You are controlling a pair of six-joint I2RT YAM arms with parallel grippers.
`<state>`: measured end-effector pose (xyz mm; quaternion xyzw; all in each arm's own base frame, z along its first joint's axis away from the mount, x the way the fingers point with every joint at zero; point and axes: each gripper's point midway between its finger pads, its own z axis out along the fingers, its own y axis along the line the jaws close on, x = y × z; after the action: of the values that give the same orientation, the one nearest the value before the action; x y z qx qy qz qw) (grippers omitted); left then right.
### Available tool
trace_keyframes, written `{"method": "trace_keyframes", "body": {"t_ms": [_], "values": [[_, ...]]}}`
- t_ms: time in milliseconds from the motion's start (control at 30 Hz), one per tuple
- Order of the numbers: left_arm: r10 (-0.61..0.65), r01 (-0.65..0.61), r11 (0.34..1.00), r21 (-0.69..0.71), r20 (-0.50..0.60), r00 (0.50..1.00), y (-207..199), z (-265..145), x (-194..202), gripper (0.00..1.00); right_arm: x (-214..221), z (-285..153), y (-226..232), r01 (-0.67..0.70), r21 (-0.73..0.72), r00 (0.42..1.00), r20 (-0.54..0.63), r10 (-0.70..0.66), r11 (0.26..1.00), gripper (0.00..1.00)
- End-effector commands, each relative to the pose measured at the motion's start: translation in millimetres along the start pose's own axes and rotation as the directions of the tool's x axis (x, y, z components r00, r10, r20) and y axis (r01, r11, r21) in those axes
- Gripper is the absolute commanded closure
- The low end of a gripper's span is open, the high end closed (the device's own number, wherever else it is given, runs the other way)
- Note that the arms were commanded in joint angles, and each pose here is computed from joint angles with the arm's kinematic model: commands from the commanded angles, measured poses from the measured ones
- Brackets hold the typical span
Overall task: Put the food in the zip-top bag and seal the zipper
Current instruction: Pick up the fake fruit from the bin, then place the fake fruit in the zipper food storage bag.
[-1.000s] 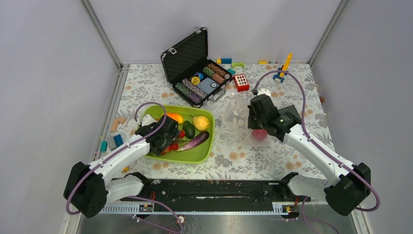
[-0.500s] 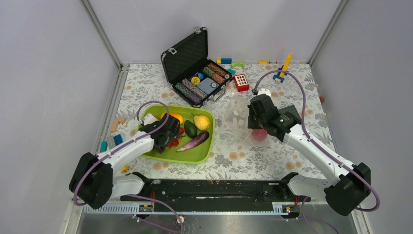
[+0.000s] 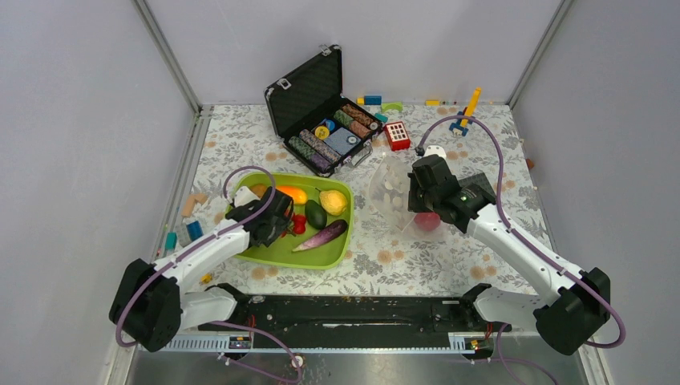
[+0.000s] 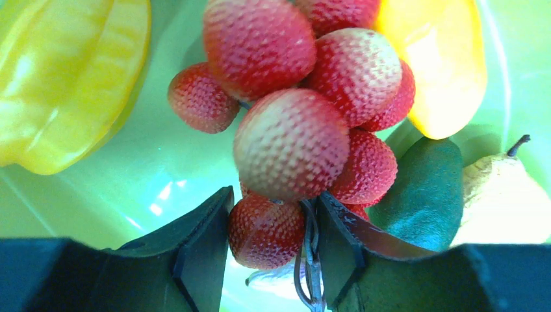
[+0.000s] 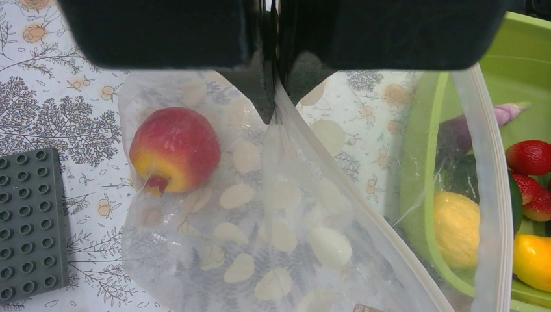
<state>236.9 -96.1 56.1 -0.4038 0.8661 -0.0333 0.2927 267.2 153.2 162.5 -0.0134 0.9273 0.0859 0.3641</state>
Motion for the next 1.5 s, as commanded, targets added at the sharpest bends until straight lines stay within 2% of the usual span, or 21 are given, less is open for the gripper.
{"method": "trace_keyframes", "body": {"t_ms": [0, 233, 400, 533, 600, 800, 1000, 1067, 1200, 1333, 1400, 1467], "values": [[0.001, -0.001, 0.999, 0.032, 0.012, 1.000, 1.1, -10.1, -6.6, 0.61, -6.9, -1.6, 3.2, 0.000, -0.024, 1.000, 0.023, 0.000, 1.000, 0.98], [0.009, -0.011, 0.996, 0.085, 0.031, 0.999, 5.7, -30.1, -15.9, 0.74, -6.0, -3.3, 4.7, -0.002, -0.037, 1.000, 0.021, 0.003, 0.999, 0.98], [0.034, -0.041, 0.983, 0.180, 0.042, 0.999, -1.7, -50.5, -23.5, 0.76, -8.0, -6.7, 7.0, -0.003, -0.053, 1.000, 0.029, 0.005, 0.999, 0.98], [0.128, -0.133, 0.941, 0.312, 0.038, 0.991, -16.8, -75.3, -24.6, 0.77, -6.9, -8.9, 9.6, 0.006, -0.074, 1.000, 0.025, -0.004, 0.997, 0.97], [0.193, -0.197, 0.899, 0.390, 0.049, 0.980, -25.9, -92.1, -25.7, 0.79, -6.7, -9.4, 11.7, 0.013, -0.086, 1.000, 0.021, -0.012, 0.996, 0.97], [0.366, -0.345, 0.669, 0.659, 0.112, 0.924, -59.6, -155.3, -20.2, 0.81, -4.0, -10.2, 16.6, 0.046, -0.114, 0.999, -0.005, -0.047, 0.992, 0.98], [0.396, -0.431, 0.526, 0.733, 0.238, 0.887, -71.6, -187.5, -29.7, 0.84, -5.4, -9.7, 18.6, 0.069, -0.122, 0.997, -0.010, -0.071, 0.990, 0.98], [0.413, -0.443, 0.445, 0.778, 0.260, 0.873, -82.1, -203.5, -26.9, 0.85, -4.3, -8.8, 21.2, 0.079, -0.135, 0.996, -0.023, -0.083, 0.988, 0.99], [0.421, -0.416, 0.230, 0.880, 0.295, 0.857, -110.8, -235.8, -13.8, 0.85, -3.5, -6.6, 25.8, 0.119, -0.162, 0.992, -0.032, -0.126, 0.980, 1.00], [0.476, -0.322, 0.049, 0.946, 0.261, 0.840, -132.0, -257.9, 8.1, 0.85, -5.8, -5.2, 27.5, 0.142, -0.173, 0.989, -0.014, -0.146, 0.975, 1.00], [0.523, -0.248, -0.029, 0.968, 0.226, 0.822, -138.8, -270.8, 19.2, 0.85, -6.4, -5.9, 26.5, 0.149, -0.171, 0.988, -0.008, -0.152, 0.974, 1.00], [0.575, -0.187, -0.070, 0.980, 0.193, 0.795, -141.5, -278.8, 27.8, 0.86, -6.7, -5.4, 27.2, 0.152, -0.175, 0.988, 0.000, -0.155, 0.973, 1.00]]}}
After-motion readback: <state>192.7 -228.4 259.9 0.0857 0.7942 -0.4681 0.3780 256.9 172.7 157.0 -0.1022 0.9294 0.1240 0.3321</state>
